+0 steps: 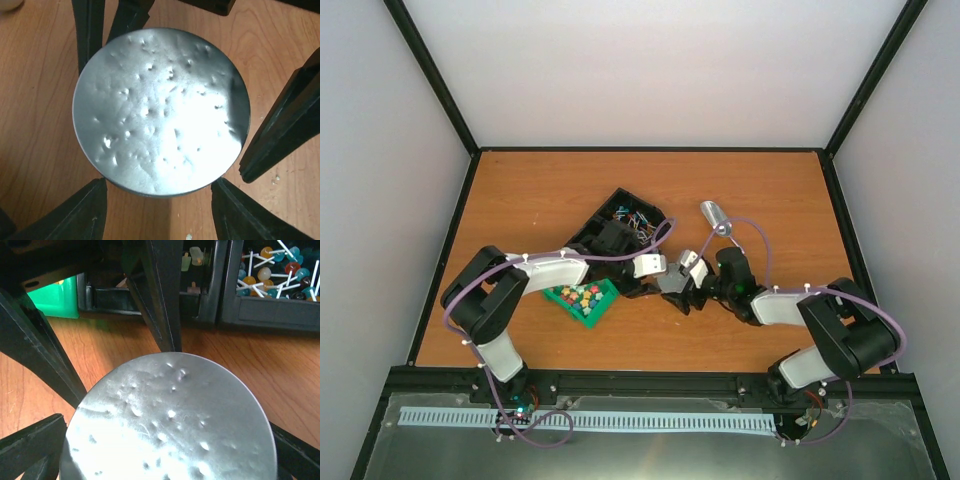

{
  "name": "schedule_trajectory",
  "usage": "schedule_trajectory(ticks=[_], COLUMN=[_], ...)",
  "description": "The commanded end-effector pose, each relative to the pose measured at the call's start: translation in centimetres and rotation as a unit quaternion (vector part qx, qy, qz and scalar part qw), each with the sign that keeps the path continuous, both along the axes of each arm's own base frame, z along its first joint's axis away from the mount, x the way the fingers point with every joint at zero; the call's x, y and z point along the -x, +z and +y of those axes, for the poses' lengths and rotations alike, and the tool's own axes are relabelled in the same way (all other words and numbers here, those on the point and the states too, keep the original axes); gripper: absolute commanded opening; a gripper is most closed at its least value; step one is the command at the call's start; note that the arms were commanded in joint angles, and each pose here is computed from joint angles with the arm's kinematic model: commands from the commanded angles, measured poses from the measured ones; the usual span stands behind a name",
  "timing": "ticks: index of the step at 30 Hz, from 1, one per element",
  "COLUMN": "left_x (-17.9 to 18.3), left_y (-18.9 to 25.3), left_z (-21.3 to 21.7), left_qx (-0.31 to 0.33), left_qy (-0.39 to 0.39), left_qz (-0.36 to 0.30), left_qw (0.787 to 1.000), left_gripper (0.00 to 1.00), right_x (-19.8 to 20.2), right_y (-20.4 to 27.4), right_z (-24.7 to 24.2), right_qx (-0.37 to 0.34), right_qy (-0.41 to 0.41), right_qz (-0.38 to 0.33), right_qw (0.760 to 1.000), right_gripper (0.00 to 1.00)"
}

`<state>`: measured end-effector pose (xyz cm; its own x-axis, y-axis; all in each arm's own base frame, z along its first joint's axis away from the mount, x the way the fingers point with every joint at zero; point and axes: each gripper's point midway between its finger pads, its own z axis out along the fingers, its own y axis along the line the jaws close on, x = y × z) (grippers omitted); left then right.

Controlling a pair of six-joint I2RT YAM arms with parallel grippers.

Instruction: Pack the candies

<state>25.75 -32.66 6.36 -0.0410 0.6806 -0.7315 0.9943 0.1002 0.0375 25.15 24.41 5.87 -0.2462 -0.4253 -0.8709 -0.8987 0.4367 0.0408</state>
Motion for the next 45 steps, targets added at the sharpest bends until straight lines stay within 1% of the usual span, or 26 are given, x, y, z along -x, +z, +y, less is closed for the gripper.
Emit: schedule_trajectory(ticks=[1, 6, 10, 14, 19, 21, 25, 28, 30, 33, 36, 39, 41, 45], left_x=[-1.3, -2.1, -3.4, -3.8, -3.9, -3.9, -3.8, -4.1, -4.4, -4.2, -4.1, -4.1, -3.7, -2.4], left_y=[-0.5, -0.1, 0.8, 2.4, 5.1, 6.3, 8.5, 9.8, 10.9, 11.7, 12.3, 12.4, 12.0, 10.9], left_z=[0.8, 1.1, 1.0, 0.6, 0.9, 1.8, 4.1, 5.8, 6.7, 8.4, 9.7, 11.2, 12.2, 14.1], left_qx=[-0.028, -0.028, -0.016, -0.003, -0.004, -0.005, 0.0, 0.004, 0.016, 0.02, 0.017, 0.003, -0.01, -0.038], left_qy=[0.021, 0.044, 0.076, 0.096, 0.11, 0.12, 0.139, 0.166, 0.184, 0.213, 0.235, 0.259, 0.268, 0.278], left_qz=[-0.013, -0.012, 0.0, 0.013, 0.019, 0.024, 0.04, 0.042, 0.04, 0.057, 0.063, 0.067, 0.082, 0.108], left_qw=[0.999, 0.999, 0.997, 0.995, 0.994, 0.992, 0.989, 0.985, 0.982, 0.975, 0.97, 0.963, 0.96, 0.954], left_gripper=[0.58, 0.66, 0.77, 0.87, 0.96, 0.99, 1.0, 1.0, 1.0, 1.0, 1.0, 1.0, 1.0, 1.0], right_x=[0.0, -0.3, -1.6, -2.0, -2.6, -2.4, -1.1, 0.5, 1.8, 4.0, 5.4, 5.4, 5.3, 4.7], right_y=[1.9, 3.1, 4.6, 5.8, 6.8, 7.4, 9.3, 10.2, 10.1, 9.3, 8.7, 7.9, 7.8, 8.5], right_z=[0.9, 1.0, 0.7, 0.4, 0.0, 0.1, 0.7, 1.3, 1.8, 2.6, 3.1, 3.2, 3.2, 3.0], right_qx=[-0.026, -0.042, -0.051, -0.054, -0.037, -0.023, -0.023, -0.034, -0.031, -0.014, -0.01, -0.002, 0.003, 0.012], right_qy=[0.027, 0.022, 0.002, -0.005, -0.017, -0.005, 0.037, 0.067, 0.084, 0.111, 0.131, 0.131, 0.131, 0.122], right_qz=[-0.028, -0.041, -0.025, -0.013, 0.001, 0.017, 0.034, 0.072, 0.092, 0.117, 0.134, 0.139, 0.138, 0.117], right_qw=[0.999, 0.998, 0.998, 0.998, 0.999, 1.0, 0.998, 0.995, 0.992, 0.987, 0.982, 0.982, 0.982, 0.986], right_gripper=[1.0, 1.0, 1.0, 1.0, 1.0, 1.0, 1.0, 1.0, 1.0, 1.0, 1.0, 1.0, 1.0, 1.0])
